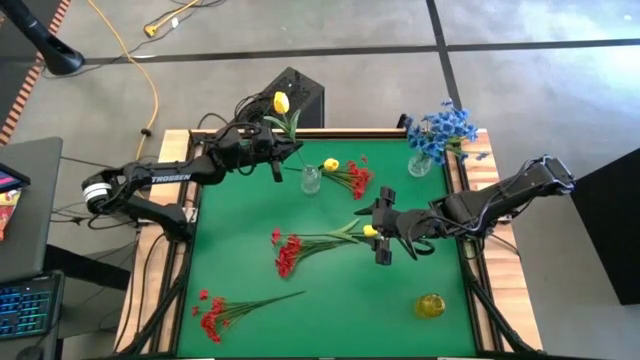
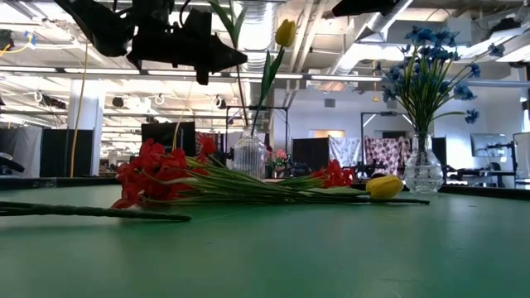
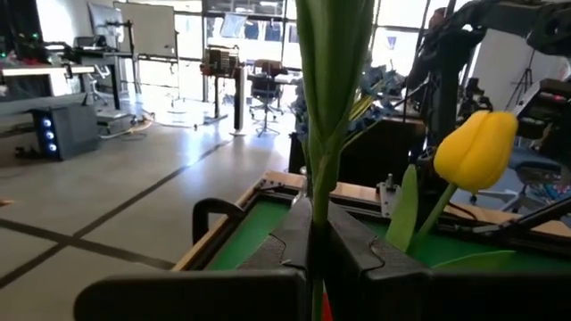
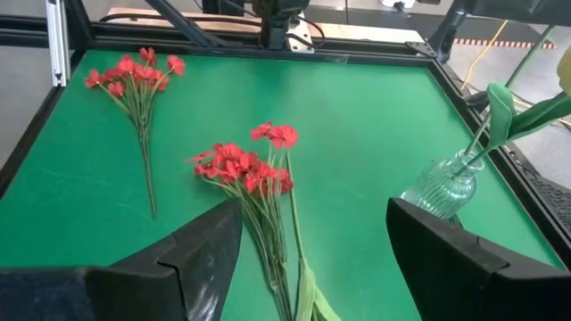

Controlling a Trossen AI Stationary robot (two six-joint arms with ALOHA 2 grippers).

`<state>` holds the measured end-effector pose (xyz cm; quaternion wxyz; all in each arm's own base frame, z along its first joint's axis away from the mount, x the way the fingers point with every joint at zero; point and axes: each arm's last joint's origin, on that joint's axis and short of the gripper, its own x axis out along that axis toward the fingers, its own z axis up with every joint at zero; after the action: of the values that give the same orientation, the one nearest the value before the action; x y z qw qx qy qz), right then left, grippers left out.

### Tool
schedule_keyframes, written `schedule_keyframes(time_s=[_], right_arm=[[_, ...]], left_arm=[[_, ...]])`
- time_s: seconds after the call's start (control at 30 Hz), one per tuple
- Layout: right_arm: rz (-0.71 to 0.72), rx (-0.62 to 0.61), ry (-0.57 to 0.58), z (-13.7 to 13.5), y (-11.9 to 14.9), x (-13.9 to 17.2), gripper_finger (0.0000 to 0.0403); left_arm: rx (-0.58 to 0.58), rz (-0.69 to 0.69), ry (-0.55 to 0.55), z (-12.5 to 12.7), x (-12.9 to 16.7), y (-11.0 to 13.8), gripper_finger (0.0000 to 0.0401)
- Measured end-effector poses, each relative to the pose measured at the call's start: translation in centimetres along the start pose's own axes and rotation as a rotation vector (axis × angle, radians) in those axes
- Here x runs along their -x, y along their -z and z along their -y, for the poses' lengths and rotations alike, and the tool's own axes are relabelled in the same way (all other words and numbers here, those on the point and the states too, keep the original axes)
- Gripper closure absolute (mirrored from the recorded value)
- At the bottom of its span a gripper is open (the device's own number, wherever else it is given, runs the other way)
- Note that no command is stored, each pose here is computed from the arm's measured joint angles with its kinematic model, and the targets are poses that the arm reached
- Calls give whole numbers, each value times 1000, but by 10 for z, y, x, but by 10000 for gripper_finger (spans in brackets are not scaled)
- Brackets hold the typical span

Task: Sort flowers into vase by color
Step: Put the top yellow tulip into the left transparent vase

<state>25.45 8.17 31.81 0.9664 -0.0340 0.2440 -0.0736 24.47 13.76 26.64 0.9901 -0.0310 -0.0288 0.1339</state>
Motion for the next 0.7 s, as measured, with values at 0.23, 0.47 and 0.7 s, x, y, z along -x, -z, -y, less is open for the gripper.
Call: schedule_keyframes(time_s=[0.23, 0.47, 0.7], right_arm=[[5, -6, -1, 0, -1, 0, 97], [4, -10, -19, -5, 0, 2, 97], [4, -9, -20, -5, 0, 2, 97]], left_arm=[[9, -27, -20, -4, -11, 16, 401], [40, -58, -29, -9, -20, 25, 401], [66, -100, -36, -7, -20, 29, 401]])
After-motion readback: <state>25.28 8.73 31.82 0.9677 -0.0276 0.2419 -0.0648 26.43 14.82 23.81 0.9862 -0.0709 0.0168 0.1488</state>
